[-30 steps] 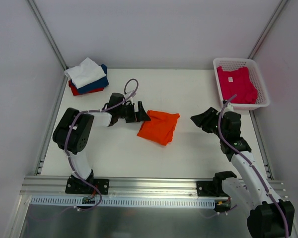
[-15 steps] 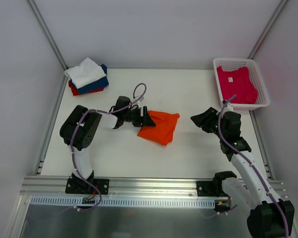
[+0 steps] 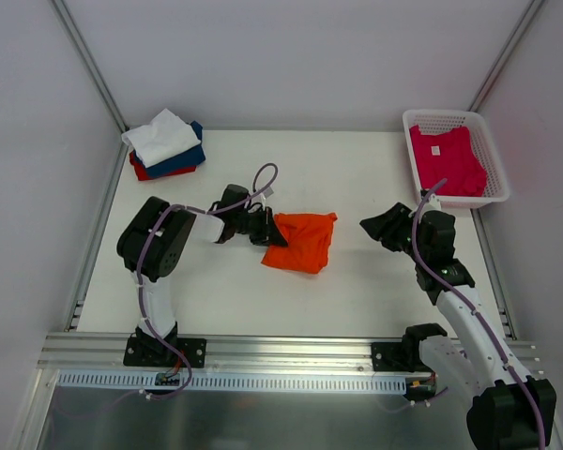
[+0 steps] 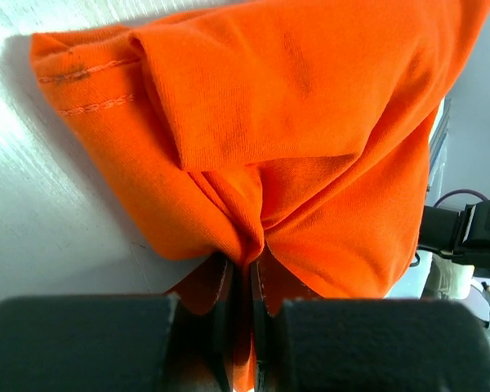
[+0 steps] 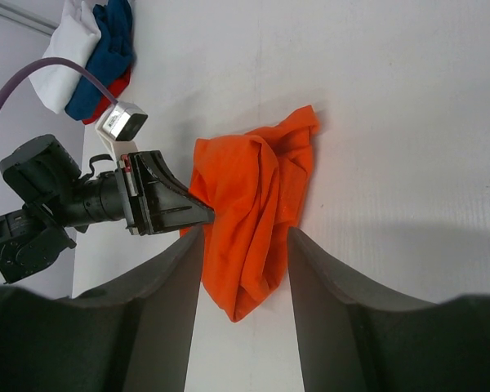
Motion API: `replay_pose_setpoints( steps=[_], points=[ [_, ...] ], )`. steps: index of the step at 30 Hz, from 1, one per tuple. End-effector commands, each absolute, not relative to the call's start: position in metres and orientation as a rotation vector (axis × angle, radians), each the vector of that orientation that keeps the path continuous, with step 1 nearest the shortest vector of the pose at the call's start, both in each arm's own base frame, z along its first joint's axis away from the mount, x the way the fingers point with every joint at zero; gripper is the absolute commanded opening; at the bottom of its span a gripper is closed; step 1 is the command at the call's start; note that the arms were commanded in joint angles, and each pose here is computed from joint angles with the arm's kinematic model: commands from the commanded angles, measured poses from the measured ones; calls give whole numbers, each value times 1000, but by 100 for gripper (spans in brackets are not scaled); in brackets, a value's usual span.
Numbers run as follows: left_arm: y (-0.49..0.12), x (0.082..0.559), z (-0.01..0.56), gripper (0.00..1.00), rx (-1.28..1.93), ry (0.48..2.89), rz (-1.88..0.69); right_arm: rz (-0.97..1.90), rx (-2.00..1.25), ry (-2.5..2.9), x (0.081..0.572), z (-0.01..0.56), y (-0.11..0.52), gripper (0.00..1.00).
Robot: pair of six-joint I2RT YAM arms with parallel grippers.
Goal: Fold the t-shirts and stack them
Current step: Neatly place the folded tshirt to the corner
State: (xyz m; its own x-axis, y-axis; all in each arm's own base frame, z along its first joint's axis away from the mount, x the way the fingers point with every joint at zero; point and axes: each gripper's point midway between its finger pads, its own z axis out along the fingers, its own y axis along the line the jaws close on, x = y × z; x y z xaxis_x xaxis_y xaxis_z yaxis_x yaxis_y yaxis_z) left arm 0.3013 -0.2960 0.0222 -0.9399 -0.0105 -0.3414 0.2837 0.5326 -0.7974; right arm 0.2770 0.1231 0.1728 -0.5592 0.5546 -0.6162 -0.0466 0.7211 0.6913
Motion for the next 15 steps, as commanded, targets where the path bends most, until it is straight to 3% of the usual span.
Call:
replay_pose_setpoints(
  steps=[1,15],
  points=[
    [-298,309,35,0,273,2478,-1285,857,382,1984,280,182,124,48],
    [-323,409,161,0,410,2244,-1090,840,380,1993,280,174,123,48]
  ],
)
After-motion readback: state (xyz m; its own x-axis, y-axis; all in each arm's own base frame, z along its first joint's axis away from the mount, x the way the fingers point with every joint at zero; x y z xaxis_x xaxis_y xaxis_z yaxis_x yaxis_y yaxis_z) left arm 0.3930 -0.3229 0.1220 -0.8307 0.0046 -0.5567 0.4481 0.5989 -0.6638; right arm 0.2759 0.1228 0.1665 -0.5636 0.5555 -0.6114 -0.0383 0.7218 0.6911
